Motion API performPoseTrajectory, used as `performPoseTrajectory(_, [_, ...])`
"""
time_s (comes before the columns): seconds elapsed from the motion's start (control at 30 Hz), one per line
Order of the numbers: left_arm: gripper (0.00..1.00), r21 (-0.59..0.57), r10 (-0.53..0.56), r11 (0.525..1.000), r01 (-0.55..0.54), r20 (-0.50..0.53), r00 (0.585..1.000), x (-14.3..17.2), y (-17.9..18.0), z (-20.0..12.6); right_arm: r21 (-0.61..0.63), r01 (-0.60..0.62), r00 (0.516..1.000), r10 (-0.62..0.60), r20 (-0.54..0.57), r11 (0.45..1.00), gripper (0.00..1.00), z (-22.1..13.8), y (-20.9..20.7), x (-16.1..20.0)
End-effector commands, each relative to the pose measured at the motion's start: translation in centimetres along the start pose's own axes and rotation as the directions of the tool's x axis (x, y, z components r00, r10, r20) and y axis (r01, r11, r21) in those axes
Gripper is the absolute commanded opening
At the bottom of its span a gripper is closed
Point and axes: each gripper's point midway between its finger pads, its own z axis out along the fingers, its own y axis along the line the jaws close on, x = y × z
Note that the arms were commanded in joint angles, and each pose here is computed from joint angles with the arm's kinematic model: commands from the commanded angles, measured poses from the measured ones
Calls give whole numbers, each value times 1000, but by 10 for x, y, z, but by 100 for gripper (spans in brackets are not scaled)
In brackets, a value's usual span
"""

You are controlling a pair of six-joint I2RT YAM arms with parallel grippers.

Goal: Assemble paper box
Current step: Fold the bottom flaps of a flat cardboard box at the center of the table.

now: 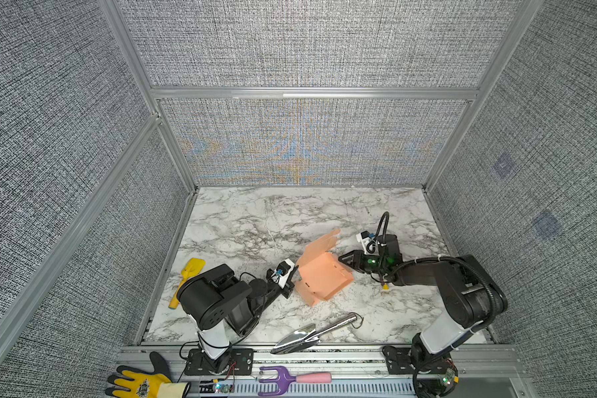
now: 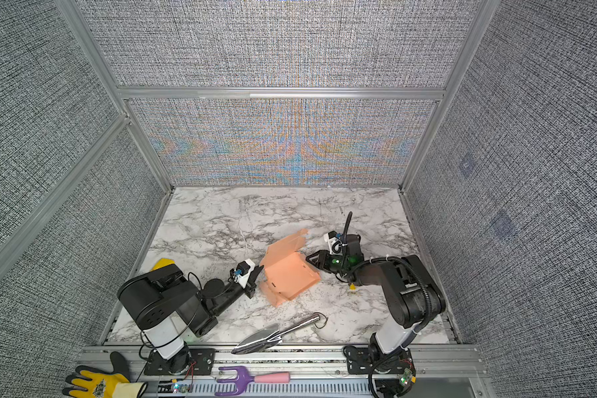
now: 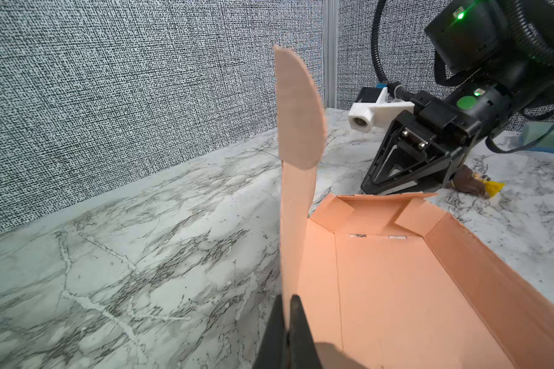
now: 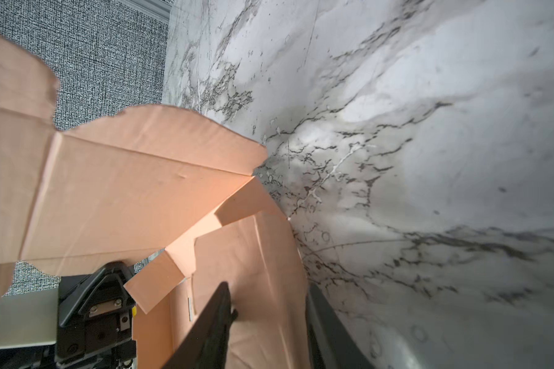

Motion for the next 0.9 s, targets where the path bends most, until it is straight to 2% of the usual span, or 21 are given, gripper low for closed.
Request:
performPoseTrajectory(0.0, [0, -14, 2, 1000, 0, 133, 991, -34, 3, -3, -45, 17, 1000, -16, 15, 999, 41, 0, 9, -3])
performPoseTrajectory(0.27, [0, 6, 22, 1000, -23, 154, 988, -50, 1, -2, -59, 31, 999, -30, 22, 998, 43, -3, 14, -3])
performPoseTrajectory(0.5, [0, 32, 17, 999, -22, 147, 989, -49, -4, 1, -33, 69, 997, -69, 21, 997, 43, -2, 17, 1])
performPoseTrajectory(0.87, [0, 30, 14, 999, -18, 132, 991, -47, -3, -1, 94, 225, 974, -221, -46, 970, 44, 8, 13, 15])
